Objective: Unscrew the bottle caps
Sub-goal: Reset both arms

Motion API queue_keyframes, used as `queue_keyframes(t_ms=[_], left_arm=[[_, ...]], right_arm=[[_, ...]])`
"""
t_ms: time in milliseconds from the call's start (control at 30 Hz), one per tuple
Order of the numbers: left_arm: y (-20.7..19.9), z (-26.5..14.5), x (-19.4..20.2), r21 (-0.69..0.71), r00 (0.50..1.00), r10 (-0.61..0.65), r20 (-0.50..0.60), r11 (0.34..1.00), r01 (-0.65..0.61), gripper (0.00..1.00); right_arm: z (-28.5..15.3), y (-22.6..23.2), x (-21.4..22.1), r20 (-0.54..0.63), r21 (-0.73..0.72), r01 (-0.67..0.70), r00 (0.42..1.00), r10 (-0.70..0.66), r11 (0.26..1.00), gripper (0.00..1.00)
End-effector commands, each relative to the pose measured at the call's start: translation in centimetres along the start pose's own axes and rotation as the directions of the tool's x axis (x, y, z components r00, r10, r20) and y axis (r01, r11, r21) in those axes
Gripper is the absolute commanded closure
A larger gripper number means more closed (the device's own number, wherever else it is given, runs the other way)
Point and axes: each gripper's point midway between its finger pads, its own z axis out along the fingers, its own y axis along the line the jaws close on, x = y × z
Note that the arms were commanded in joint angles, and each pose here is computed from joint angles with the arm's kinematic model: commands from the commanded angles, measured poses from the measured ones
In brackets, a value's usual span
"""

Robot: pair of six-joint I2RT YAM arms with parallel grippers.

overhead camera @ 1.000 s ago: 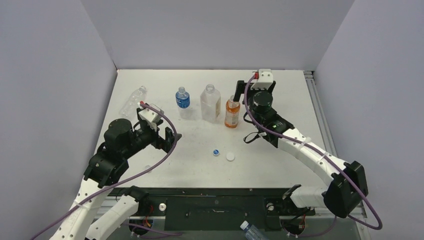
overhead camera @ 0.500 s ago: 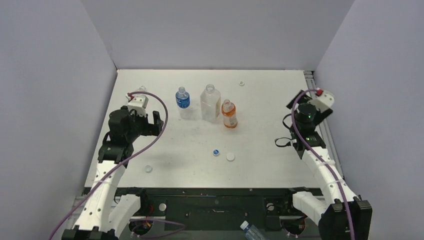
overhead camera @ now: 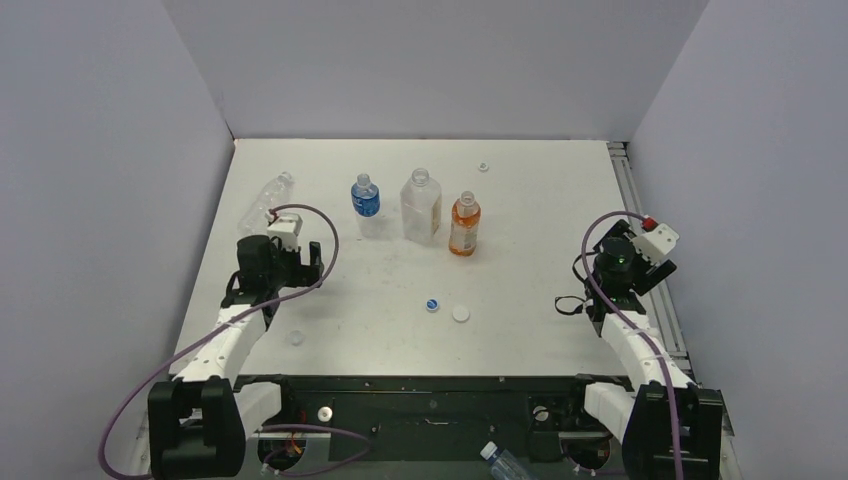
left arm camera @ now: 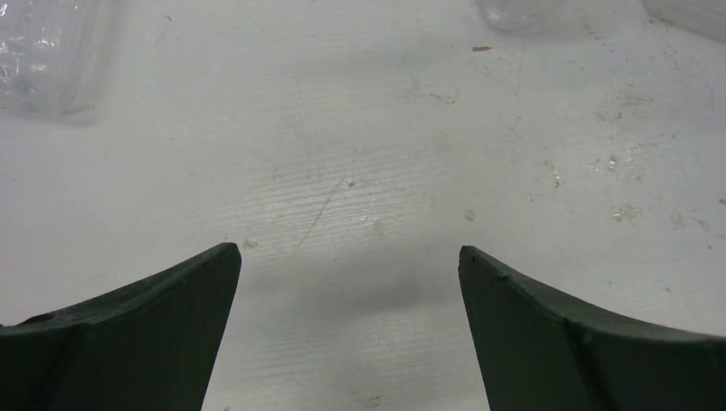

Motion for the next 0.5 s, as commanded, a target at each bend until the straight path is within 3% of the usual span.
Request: queue_keyframes(t_ms=[0, 133, 300, 467], left_arm=[[1.1, 0.9, -5.4, -0.019, 0.957, 0.009, 0.289, 1.0, -0.004, 0.03], [1.7, 1.1, -5.9, -0.019, 0.911, -0.015, 0.413, 1.0, 0.025, 0.03], [2.3, 2.2, -4.3, -0.005, 0.889, -0.073, 0.452, 0.996, 0.084, 0.03], [2.6, 2.0, -5.1, -0.003, 0.85, -0.083, 0.521, 0.995, 0.099, 0.03]], right_arm=[[0.4, 2.0, -1.1, 0.076, -0.108, -0.026, 0.997, 0.034, 0.994, 0.16], [0.3, 2.7, -0.8, 0.093, -0.159, -0.001, 0.996, 0.016, 0.987, 0.16], [0.3, 2.7, -0.9, 0.111, -0.168, 0.016, 0.994, 0.003, 0.986, 0.16], [0.5, 4.3, -0.3, 0.095, -0.239, 0.012, 0.995, 0.011, 0.971, 0.15]])
